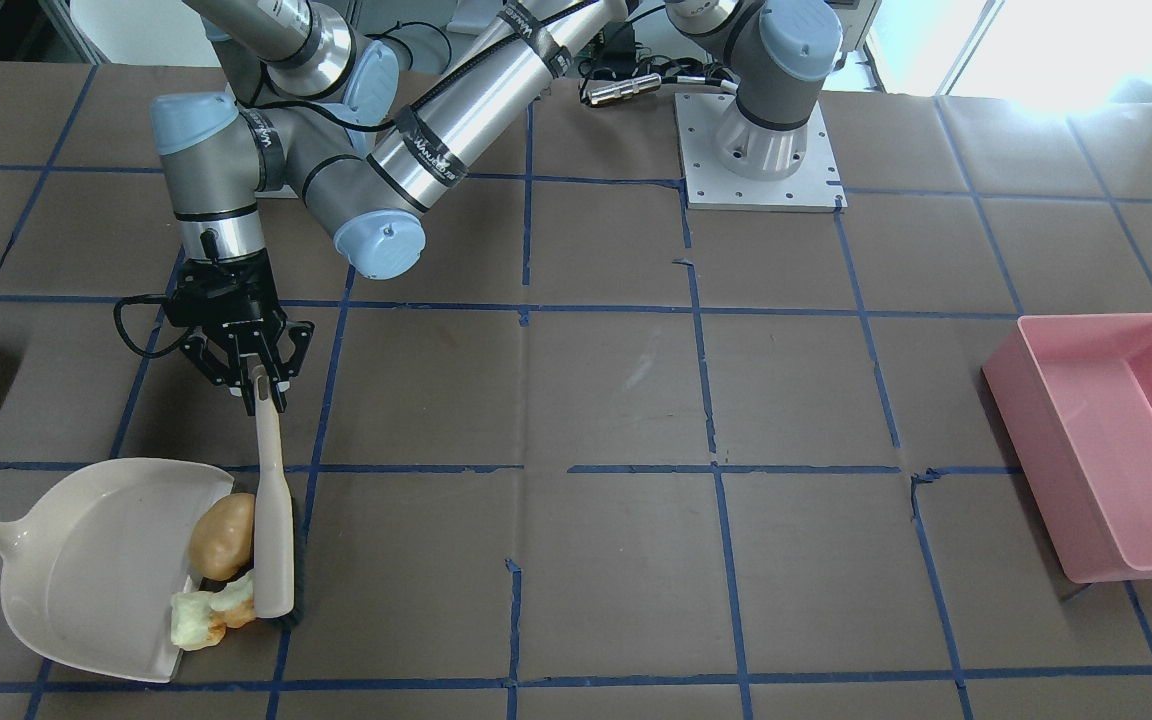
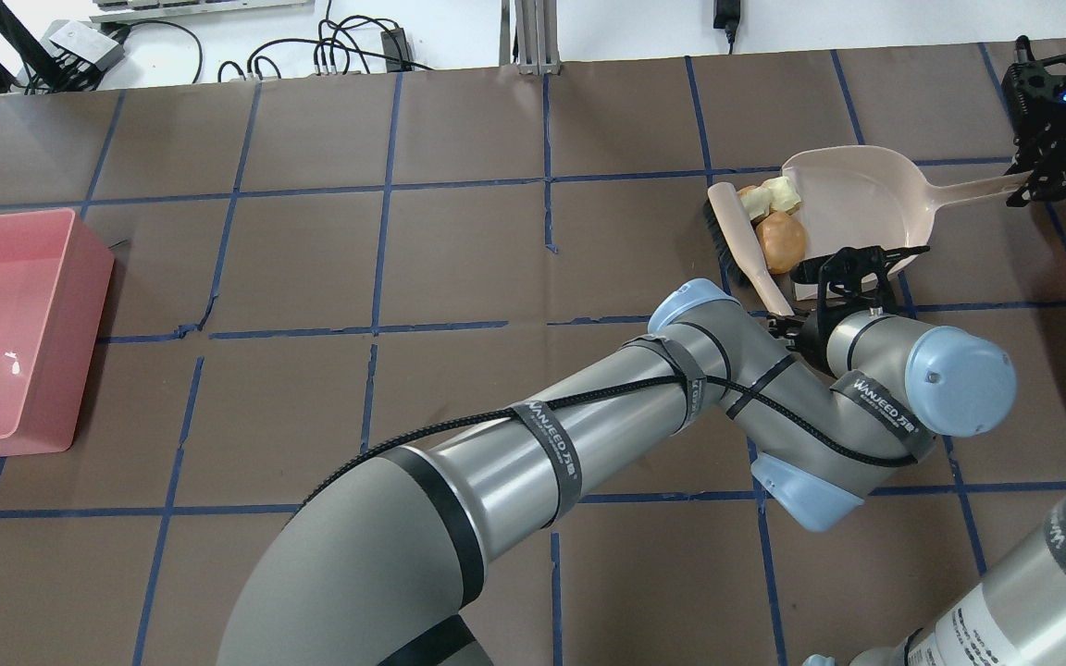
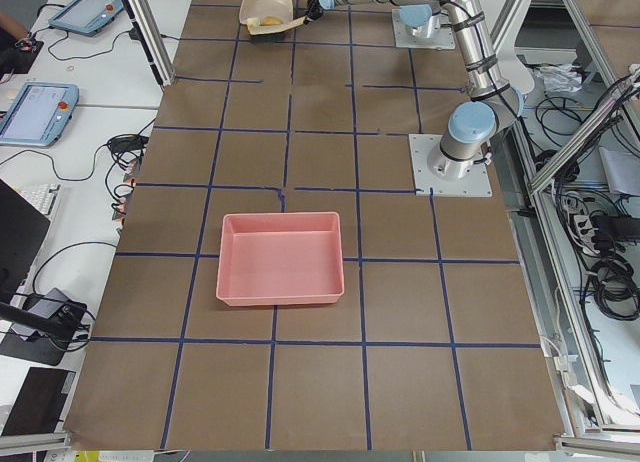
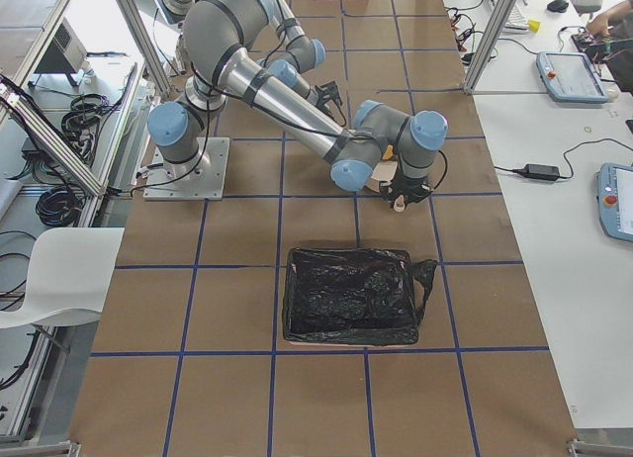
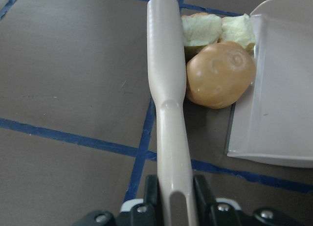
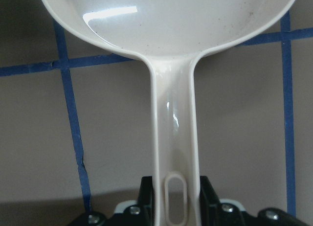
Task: Sweep and dump trash in nearest bin
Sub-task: 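Sweep the potato and bread pieces into the dustpan with the left gripper, then pull the brush back with the left gripper while the right gripper lifts the dustpan away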
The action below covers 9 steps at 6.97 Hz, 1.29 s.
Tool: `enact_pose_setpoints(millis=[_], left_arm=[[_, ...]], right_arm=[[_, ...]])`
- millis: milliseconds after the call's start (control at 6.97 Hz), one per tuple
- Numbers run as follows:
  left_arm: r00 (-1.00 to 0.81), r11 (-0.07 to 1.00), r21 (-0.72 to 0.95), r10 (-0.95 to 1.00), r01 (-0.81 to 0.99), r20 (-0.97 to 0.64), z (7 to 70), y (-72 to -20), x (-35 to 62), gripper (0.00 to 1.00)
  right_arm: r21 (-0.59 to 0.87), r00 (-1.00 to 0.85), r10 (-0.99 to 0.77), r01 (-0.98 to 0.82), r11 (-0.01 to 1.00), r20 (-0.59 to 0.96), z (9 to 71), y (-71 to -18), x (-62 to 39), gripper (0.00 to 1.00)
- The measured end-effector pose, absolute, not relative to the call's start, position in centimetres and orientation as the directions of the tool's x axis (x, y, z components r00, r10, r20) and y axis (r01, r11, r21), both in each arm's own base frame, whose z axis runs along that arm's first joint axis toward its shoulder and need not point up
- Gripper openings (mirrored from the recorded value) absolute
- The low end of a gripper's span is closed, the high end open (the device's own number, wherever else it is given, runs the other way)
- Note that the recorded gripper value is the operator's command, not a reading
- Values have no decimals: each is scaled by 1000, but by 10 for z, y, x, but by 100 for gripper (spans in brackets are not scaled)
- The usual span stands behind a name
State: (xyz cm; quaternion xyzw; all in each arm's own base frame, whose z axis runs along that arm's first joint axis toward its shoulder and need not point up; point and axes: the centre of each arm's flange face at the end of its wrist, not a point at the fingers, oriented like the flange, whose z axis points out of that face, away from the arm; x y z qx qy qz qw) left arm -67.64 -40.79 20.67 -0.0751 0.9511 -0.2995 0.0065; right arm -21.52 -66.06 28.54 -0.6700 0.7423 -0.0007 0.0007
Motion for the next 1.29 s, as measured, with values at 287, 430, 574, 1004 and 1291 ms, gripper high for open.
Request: enact_pose_setpoints(millis=[287,430,574,1004,1291], left_arm=[[-999,823,-566,-48,-41,3,216,-410,-683,0],[-1000,826,-563,24,28,-14,225,-411,-688,0],[-994,822,-560,102,105,-37,234,-412,-692,0],[-926,769,-523,354,367,-129,243,-411,-699,0],[-904,751,-512,404,416,-141,249,-409,-700,0]], right_arm=[[-3,-102,-995,-995,102,-1,284,-661,-215,0],[-3,-102,-995,-995,102,-1,284,-661,-215,0],[-4,-102,-995,-995,102,-1,284,-661,-215,0],[-6,-102,-995,-995,102,-2,282,-661,-215,0],[-6,-102,-995,-995,102,-2,282,-661,-215,0]])
